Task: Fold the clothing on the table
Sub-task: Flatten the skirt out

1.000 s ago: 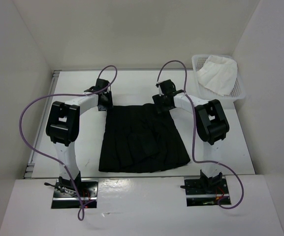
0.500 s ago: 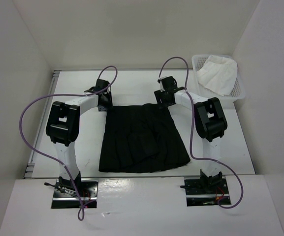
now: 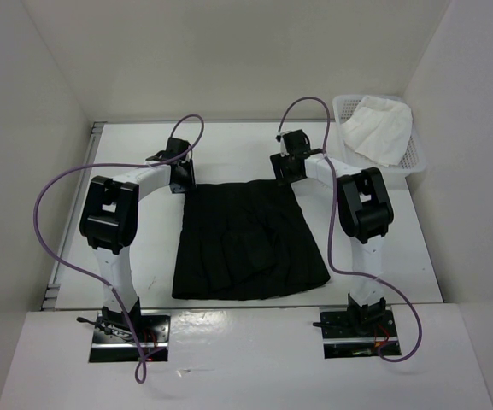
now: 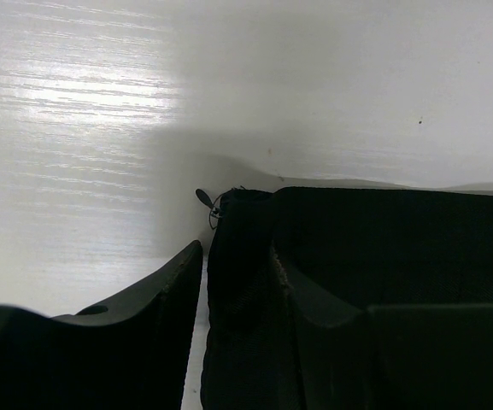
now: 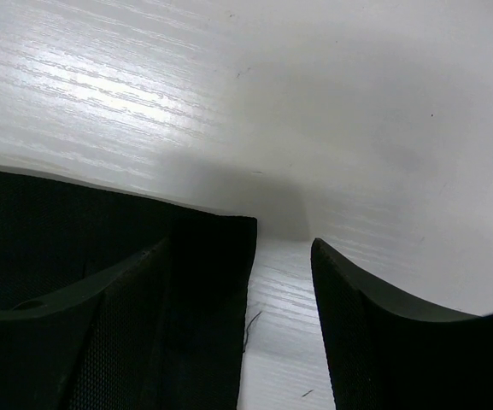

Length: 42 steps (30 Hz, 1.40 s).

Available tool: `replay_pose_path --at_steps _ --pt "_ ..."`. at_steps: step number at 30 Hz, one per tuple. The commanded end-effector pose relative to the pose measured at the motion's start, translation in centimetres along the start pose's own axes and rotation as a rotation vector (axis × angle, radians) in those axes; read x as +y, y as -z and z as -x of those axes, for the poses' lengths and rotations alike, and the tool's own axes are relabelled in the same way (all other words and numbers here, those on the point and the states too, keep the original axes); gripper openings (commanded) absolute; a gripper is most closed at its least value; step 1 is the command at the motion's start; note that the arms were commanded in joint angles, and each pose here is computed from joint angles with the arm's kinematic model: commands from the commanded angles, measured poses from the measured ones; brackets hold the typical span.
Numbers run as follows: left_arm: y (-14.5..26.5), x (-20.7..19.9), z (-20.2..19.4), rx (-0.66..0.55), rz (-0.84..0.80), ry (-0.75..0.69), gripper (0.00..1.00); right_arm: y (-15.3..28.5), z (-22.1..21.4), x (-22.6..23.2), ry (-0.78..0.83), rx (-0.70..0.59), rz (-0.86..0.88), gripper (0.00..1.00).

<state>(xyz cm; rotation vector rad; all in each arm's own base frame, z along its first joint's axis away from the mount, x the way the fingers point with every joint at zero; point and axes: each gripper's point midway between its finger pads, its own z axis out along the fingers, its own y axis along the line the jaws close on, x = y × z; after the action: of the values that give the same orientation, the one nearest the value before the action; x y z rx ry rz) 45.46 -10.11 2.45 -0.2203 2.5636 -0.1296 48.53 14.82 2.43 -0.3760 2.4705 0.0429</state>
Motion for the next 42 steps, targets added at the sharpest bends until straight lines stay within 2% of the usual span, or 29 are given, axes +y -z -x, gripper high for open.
replay_pose_path --at_steps 1,7,10,19,26,33,35,37,38,39,42 --pt "0.8 -0.2 0.8 -0.033 -0.010 -0.030 0.43 -0.4 1.0 -0.2 -0.003 -0.019 0.004 0.71" --pt "0.8 0.2 1.0 -0.034 -0.005 -0.032 0.40 -0.5 0.0 0.5 0.017 0.023 0.022 0.70" --pt "0.8 0.1 0.9 -0.031 -0.013 -0.032 0.38 -0.3 0.1 0.9 0.033 0.024 0.028 0.66" --pt "0.8 0.1 0.9 -0.031 -0.013 -0.032 0.31 0.1 -0.5 1.7 0.043 0.058 0.053 0.40" --pt "0.8 -0.1 0.8 -0.028 -0.022 -0.032 0.30 0.4 -0.5 1.6 0.043 0.061 0.053 0.39" --pt "0.7 -0.1 0.4 -0.016 -0.028 -0.033 0.27 0.4 -1.6 2.5 0.060 0.089 0.064 0.24" --pt "0.7 -0.1 0.4 -0.016 -0.028 -0.033 0.24 0.8 -1.5 2.5 0.060 0.090 0.064 0.17" --pt "0.7 -0.3 0.3 -0.012 -0.038 -0.033 0.13 0.8 -1.5 2.5 0.060 0.089 0.064 0.08" --pt "0.7 -0.3 0.3 -0.012 -0.038 -0.033 0.07 0.8 -1.5 2.5 0.060 0.089 0.064 0.00" --pt "0.7 -0.3 0.3 -0.012 -0.038 -0.033 0.00 0.8 -1.5 2.5 0.060 0.089 0.064 0.00" --pt "1.0 -0.4 0.8 -0.031 -0.044 -0.032 0.00 1.2 -1.0 2.3 0.059 0.076 0.055 0.00"
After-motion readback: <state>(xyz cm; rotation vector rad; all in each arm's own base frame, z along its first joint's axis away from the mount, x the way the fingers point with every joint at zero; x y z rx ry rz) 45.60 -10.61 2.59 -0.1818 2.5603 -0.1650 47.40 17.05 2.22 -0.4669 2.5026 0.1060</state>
